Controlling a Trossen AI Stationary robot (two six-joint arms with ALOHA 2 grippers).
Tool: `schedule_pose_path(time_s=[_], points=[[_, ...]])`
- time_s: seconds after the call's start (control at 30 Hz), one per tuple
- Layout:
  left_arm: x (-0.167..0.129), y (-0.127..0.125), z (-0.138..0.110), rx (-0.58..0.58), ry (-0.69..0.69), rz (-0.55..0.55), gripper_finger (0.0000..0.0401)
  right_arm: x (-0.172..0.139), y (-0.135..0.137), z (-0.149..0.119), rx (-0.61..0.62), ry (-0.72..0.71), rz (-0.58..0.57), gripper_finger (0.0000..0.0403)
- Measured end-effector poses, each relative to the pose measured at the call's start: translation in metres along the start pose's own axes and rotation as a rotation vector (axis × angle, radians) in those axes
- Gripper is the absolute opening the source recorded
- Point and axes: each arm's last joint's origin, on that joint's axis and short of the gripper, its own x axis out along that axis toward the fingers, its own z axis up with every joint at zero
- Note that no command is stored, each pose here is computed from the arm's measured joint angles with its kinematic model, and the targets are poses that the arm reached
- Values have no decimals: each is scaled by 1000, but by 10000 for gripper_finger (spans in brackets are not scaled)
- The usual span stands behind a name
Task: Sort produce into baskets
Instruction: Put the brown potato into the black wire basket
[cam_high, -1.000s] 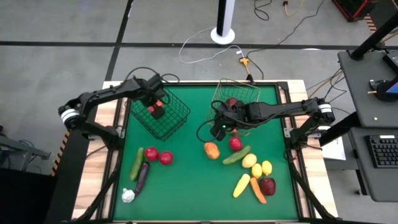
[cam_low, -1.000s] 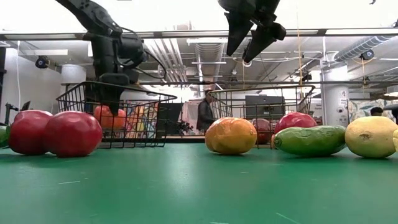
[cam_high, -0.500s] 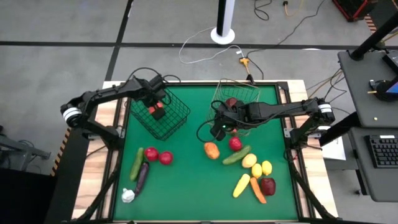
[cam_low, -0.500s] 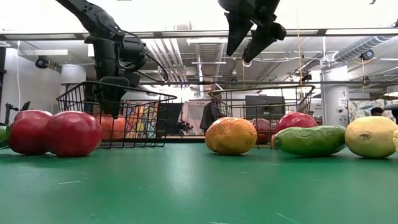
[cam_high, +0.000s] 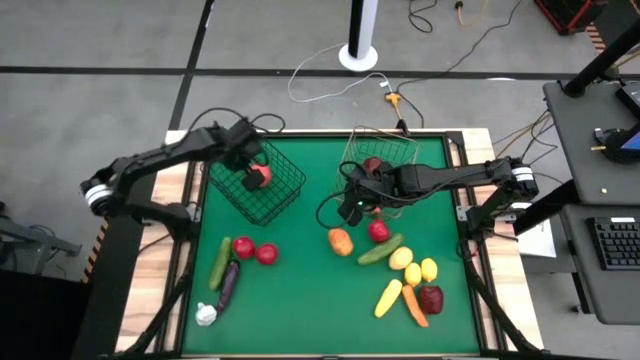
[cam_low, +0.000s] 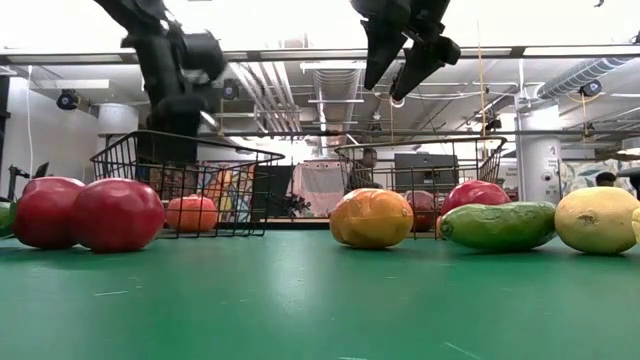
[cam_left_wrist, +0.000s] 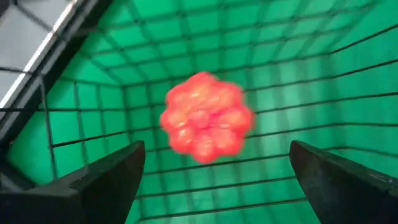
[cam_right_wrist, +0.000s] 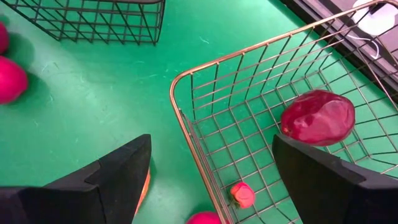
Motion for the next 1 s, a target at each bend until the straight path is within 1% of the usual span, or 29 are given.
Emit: schedule_pose_path(time_s=[0.13, 0.27, 0.47, 0.77, 0.9, 1.0], points=[[-35, -19, -11, 26, -139, -38, 380, -1, 2, 0, 12, -7, 10, 325], [-67, -41, -28, 61, -272, -74, 380, -3, 8, 1, 14, -39, 44, 325], [-101, -74, -57, 122, -415, -156, 380, -9, 21, 1, 5, -98, 123, 325], [-123, -121, -91, 206, -549, -224, 380, -23, 49, -16, 28, -91, 259, 325], [-125, -138, -102, 228, -553, -266, 380, -24, 66, -28, 36, -76, 305, 325], [-122, -148, -104, 230, -545, -282, 380, -22, 79, -34, 44, -53, 340, 325]])
